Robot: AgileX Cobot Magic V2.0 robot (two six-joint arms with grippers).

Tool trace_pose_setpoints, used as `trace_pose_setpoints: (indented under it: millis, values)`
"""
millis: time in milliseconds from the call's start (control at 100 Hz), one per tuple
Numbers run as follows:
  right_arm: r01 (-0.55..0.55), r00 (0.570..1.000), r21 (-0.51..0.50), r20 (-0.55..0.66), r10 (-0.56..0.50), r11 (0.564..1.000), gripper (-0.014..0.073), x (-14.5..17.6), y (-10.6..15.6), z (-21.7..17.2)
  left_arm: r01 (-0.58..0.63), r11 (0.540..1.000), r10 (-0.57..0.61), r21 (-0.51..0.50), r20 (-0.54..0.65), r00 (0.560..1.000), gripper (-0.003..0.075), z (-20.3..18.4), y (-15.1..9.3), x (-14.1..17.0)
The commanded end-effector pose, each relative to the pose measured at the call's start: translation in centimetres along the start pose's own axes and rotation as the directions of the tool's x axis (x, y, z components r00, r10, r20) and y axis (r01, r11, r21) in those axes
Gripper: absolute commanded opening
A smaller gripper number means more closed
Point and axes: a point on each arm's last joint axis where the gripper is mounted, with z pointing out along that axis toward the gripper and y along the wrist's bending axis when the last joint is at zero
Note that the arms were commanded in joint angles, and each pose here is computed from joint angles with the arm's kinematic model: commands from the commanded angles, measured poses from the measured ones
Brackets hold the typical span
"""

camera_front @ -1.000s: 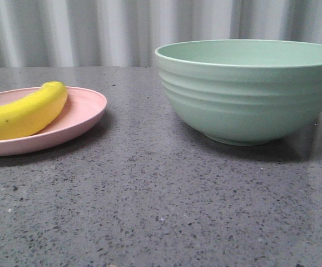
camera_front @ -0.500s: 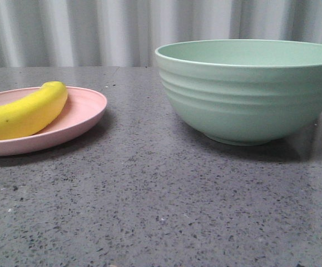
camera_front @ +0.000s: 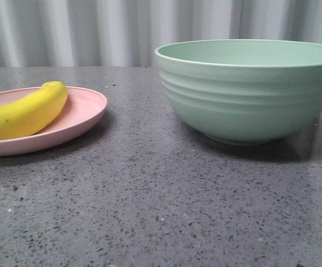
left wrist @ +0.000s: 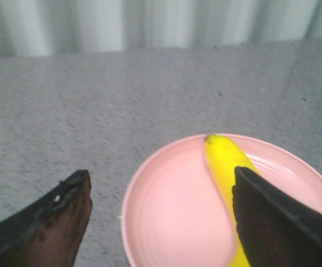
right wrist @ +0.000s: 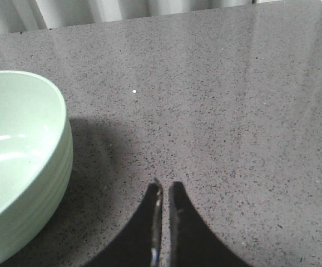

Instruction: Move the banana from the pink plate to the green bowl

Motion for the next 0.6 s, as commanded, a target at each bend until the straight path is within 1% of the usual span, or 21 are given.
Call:
trace_pose_setpoints:
  millis: [0,90,160,190,240,330,380,480,590]
  values:
    - [0.007,0.994,0.002,0.108,-0.008,1.000,-0.0071,-1.8,0.1,-0.3,-0.025,0.998,0.026,0.060,-0.014,1.000,0.0493,0.6,-1.2,-1.8]
    - [0.007,0.994,0.002,0.108,-0.008,1.000,-0.0071,-1.8,0.1,-0.3,-0.038,0.994,0.050,0.103,-0.117,0.992,0.0493,1.6,-2.2,-2.1]
    - [0.007,0.994,0.002,0.108,-0.008,1.000,-0.0071,-1.8,0.1,-0.3,-0.044,0.990,0.072,0.131,-0.211,0.975,0.0493,2.5,-2.9,-2.2]
    - [0.007,0.994,0.002,0.108,-0.008,1.000,-0.0071,-1.8,0.1,-0.3,-0.046,0.990,0.077,0.137,-0.233,0.969,0.0493,2.8,-3.0,-2.3]
    - [0.007,0.994,0.002,0.108,-0.008,1.000,-0.0071,-1.8,0.1,-0.3,-0.047,0.988,0.089,0.147,-0.296,0.951,0.0493,3.5,-3.3,-2.1]
    - [0.007,0.994,0.002,0.108,-0.008,1.000,-0.0071,-1.8,0.1,-0.3,-0.050,0.987,0.105,0.153,-0.374,0.921,0.0493,4.4,-3.5,-2.1]
    - [0.007,0.994,0.002,0.108,-0.008,1.000,-0.0071,-1.8,0.1,-0.3,-0.059,0.985,0.124,0.160,-0.437,0.891,0.0493,5.0,-3.6,-1.8]
    - [0.001,0.994,0.000,0.108,-0.001,1.000,-0.0071,-1.8,0.1,-0.3,-0.087,0.979,0.170,0.183,-0.507,0.845,0.0493,6.0,-3.7,-1.5]
    - [0.000,0.994,-0.001,0.108,0.000,1.000,-0.0071,-1.8,0.1,-0.3,-0.090,0.979,0.177,0.184,-0.539,0.823,0.0493,7.1,-3.8,-1.2]
